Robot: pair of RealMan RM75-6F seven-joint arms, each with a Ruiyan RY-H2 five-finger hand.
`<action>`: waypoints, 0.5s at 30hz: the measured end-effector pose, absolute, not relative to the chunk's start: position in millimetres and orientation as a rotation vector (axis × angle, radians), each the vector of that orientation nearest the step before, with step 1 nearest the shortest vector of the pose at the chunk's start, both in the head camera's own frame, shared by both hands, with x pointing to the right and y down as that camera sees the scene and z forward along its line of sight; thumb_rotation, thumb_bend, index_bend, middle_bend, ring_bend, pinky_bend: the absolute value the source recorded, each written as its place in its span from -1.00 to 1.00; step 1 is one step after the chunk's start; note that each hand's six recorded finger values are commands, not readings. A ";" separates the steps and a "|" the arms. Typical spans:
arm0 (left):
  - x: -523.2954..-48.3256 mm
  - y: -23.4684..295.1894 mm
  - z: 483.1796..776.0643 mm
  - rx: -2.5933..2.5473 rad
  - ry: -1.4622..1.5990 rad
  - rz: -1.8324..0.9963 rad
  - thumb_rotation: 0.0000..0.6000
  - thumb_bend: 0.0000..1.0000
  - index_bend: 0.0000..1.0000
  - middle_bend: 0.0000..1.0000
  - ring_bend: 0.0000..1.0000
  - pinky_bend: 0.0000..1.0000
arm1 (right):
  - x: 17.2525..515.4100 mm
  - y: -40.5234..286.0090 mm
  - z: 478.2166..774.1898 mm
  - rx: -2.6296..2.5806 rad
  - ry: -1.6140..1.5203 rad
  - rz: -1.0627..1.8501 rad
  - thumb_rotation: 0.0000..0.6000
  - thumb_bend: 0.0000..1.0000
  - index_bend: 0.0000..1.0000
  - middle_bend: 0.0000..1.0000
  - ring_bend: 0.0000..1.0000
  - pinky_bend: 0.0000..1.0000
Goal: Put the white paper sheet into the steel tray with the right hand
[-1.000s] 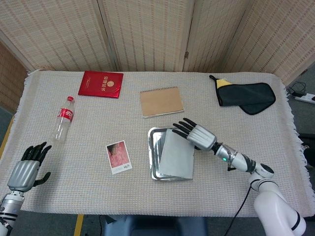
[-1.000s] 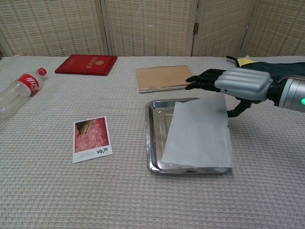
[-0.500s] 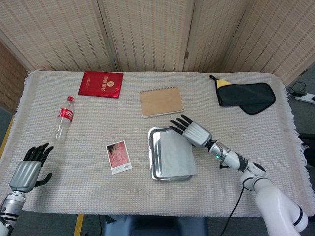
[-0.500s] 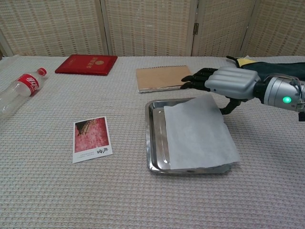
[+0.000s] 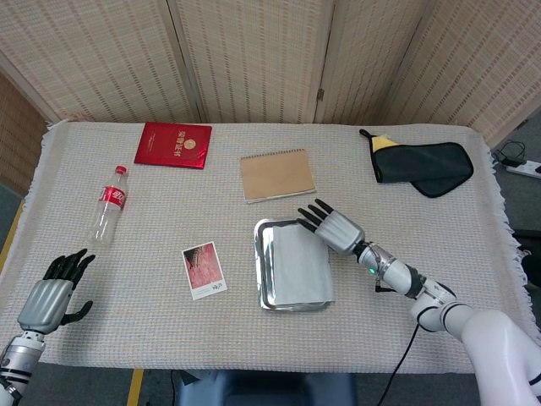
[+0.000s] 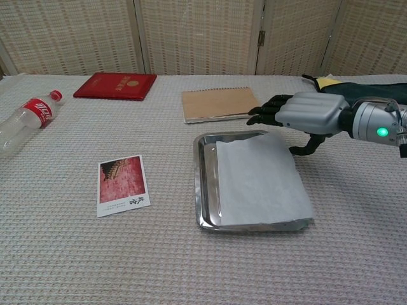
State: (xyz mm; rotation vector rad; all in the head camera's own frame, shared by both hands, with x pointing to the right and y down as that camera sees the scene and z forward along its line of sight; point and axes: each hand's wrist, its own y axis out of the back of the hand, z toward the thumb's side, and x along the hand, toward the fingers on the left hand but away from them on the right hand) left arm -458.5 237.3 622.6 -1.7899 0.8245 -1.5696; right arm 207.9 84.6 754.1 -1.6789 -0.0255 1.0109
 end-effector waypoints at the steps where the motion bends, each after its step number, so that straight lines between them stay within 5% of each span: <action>1: -457.7 237.3 622.1 -1.793 0.825 -1.565 1.00 -0.21 -0.89 -1.00 -1.00 -1.00 | 206.4 86.2 753.4 -1.675 -0.012 1.020 1.00 -0.10 -1.00 -1.00 -1.00 -1.00; 15: -456.7 235.3 610.6 -1.815 0.865 -1.514 1.00 -0.21 -0.87 -1.00 -1.00 -1.00 | 176.5 90.3 726.2 -1.657 0.004 1.108 1.00 -0.10 -1.00 -1.00 -1.00 -1.00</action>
